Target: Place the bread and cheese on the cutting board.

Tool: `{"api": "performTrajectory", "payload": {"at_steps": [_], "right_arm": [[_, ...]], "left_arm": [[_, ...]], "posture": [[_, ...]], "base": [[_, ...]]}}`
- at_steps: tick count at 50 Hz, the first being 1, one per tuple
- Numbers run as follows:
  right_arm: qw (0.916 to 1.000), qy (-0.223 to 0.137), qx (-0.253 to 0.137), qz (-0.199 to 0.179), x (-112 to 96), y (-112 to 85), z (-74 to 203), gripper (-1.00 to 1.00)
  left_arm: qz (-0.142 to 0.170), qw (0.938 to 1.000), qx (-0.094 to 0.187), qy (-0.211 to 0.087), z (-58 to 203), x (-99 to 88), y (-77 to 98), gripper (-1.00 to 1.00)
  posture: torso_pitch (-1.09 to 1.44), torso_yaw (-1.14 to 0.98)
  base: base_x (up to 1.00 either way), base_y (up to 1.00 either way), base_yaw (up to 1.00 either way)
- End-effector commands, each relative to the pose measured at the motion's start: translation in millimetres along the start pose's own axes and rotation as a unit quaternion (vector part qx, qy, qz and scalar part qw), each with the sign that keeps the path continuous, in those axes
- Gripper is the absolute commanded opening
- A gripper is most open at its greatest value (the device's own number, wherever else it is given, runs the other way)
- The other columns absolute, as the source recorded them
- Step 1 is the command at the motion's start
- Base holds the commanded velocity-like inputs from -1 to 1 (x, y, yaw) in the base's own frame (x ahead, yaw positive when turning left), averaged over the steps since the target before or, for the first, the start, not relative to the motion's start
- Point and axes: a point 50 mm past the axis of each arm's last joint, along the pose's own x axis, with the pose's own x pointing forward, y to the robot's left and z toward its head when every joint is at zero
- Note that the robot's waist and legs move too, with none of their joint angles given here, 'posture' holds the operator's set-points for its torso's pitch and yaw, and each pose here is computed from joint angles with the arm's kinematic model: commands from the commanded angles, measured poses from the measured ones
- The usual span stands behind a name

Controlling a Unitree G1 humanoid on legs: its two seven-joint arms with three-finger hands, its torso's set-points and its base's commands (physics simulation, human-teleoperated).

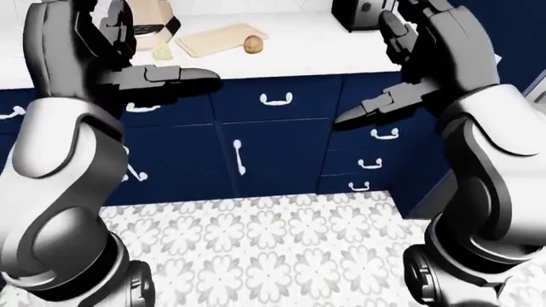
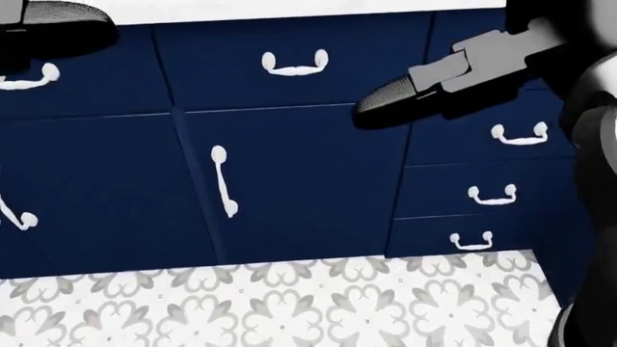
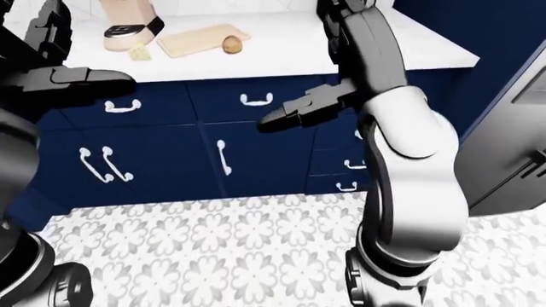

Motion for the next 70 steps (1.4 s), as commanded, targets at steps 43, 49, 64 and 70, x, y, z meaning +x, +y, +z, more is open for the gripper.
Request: {"api": "performTrajectory", "payload": {"at_steps": [43,49,64,70], "right_arm": [[0.999,-0.028,0.007,0.036,4.1,13.8,4.1,1.0],[0.9988,-0.022,0.005,0.045,8.0,18.5,1.6,1.0],[0.9988,-0.015,0.002,0.047,9.4,20.7,-1.5,1.0],[0.9988,-0.013,0.004,0.046,9.6,20.6,-3.0,1.0]], "left_arm": [[0.02,0.999,0.01,-0.04,6.5,-5.0,13.9,1.0],[0.019,0.9989,0.011,-0.041,6.9,-5.1,13.0,1.0],[0.016,0.9987,0.021,-0.045,4.6,-5.9,9.8,1.0],[0.016,0.9986,0.022,-0.045,4.2,-6.4,9.1,1.0]], "posture": [[0.0,0.0],[0.0,0.0],[0.0,0.0],[0.0,0.0]], "base": [[0.0,0.26,0.0],[0.0,0.24,0.0],[0.14,0.0,0.0],[0.53,0.0,0.0]]}}
